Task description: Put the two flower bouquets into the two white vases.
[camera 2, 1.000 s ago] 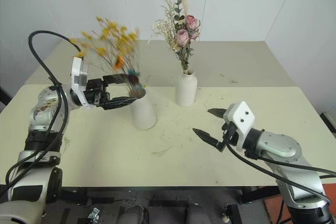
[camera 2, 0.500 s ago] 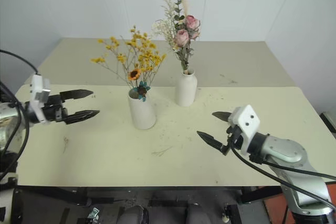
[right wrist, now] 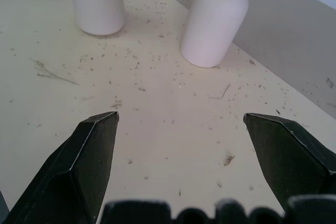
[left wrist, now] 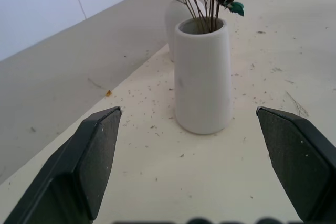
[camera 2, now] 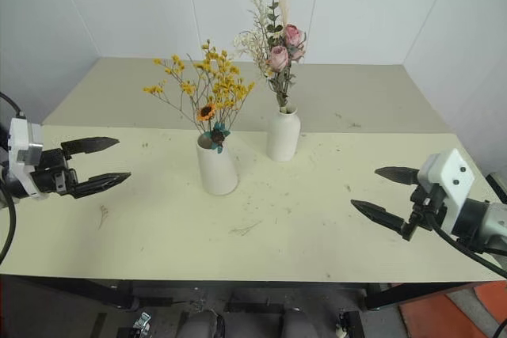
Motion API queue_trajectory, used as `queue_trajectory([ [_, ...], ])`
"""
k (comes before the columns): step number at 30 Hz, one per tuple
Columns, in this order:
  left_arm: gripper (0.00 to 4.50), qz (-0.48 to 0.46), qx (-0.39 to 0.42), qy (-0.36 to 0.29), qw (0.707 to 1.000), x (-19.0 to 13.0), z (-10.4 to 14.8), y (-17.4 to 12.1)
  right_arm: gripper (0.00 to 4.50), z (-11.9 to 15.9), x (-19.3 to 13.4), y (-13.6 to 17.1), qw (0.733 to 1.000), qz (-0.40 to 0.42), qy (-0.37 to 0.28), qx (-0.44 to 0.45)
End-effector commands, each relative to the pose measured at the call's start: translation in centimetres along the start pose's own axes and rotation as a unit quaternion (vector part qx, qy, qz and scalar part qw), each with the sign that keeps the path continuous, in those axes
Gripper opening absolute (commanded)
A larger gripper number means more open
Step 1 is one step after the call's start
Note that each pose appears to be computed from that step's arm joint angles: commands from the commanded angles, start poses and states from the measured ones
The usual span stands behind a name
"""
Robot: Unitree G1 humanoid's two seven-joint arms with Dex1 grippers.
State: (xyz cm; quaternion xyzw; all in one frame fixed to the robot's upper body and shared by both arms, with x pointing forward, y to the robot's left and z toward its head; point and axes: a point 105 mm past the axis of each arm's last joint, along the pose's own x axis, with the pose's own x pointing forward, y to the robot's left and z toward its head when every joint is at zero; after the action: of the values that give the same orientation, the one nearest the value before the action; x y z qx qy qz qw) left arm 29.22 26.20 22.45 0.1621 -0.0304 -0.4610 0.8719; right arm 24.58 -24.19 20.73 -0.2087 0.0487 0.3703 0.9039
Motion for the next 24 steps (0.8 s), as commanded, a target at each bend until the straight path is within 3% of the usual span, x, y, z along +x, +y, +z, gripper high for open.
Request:
queue_trajectory([
  [1, 4.49, 0.002, 0.023, -0.019, 1.000, 0.2, 1.7, 0.2, 4.50, 1.2, -1.2, -0.8, 0.999, -0.022, -0.003, -0.024],
  [9, 4.49, -0.014, 0.037, -0.016, 0.999, 0.9, 2.5, 0.5, 4.50, 1.0, -2.1, -0.4, 0.999, -0.037, 0.004, -0.026],
  [24, 4.49, -0.030, 0.046, 0.023, 0.998, -1.1, 2.5, 2.0, 4.50, 1.8, -1.0, 1.9, 0.999, -0.025, -0.010, -0.021],
])
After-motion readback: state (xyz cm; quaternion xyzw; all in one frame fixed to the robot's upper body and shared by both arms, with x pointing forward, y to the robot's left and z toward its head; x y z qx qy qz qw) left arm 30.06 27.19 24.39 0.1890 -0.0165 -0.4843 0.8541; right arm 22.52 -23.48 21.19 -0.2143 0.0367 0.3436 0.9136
